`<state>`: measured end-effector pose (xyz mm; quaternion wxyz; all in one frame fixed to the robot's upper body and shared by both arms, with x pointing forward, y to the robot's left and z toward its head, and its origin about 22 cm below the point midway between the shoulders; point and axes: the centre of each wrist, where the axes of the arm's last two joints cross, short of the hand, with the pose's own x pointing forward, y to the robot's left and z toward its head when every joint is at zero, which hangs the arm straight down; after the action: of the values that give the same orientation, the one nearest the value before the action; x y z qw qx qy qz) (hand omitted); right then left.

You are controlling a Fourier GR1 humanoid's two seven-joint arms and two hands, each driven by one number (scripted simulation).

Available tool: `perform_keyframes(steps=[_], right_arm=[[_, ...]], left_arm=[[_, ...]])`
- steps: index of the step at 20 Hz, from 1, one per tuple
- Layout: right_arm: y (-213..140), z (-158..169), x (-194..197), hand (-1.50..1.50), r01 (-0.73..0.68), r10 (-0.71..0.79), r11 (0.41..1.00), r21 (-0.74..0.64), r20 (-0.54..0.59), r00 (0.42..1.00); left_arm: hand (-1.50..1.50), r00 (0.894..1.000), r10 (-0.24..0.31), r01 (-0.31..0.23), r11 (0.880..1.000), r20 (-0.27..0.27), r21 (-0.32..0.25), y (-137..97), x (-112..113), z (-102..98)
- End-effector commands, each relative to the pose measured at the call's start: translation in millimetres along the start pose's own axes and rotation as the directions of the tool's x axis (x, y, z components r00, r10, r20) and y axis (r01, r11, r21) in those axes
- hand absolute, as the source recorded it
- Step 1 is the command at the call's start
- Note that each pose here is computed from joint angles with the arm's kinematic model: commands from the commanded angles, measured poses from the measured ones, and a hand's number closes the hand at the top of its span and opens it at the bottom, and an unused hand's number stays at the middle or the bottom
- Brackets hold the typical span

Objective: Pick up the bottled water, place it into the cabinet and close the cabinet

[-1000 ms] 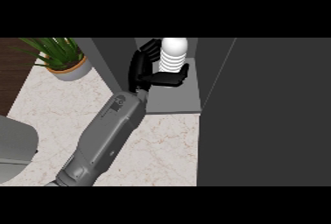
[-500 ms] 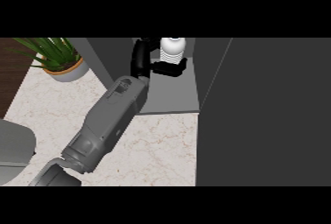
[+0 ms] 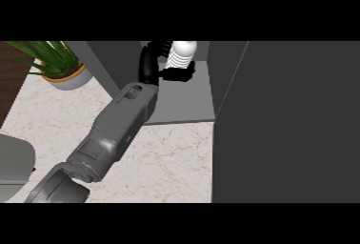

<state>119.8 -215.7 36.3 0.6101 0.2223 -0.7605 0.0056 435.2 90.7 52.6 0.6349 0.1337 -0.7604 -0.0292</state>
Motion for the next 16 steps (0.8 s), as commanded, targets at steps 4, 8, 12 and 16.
perform_keyframes(steps=[4,8,12,16], right_arm=[[-5,7,12,-1.50,0.006,-0.006,1.000,0.004,-0.002,1.000],[0,0,-4,-1.50,-0.010,0.010,1.000,0.016,0.006,1.000],[1,-1,0,-1.50,0.004,-0.004,1.000,0.003,0.009,1.000],[-3,1,13,-1.50,-0.016,0.016,0.999,0.033,0.003,1.000]], left_arm=[[1.50,0.983,-0.183,0.184,0.980,-0.016,0.079,30,-26,-2],[-1.50,0.968,-0.250,0.249,0.962,-0.004,0.115,23,-31,4],[-1.50,0.969,-0.243,0.247,0.960,-0.046,0.131,35,-34,0],[-1.50,0.963,-0.264,0.269,0.953,-0.054,0.142,25,-35,5]])
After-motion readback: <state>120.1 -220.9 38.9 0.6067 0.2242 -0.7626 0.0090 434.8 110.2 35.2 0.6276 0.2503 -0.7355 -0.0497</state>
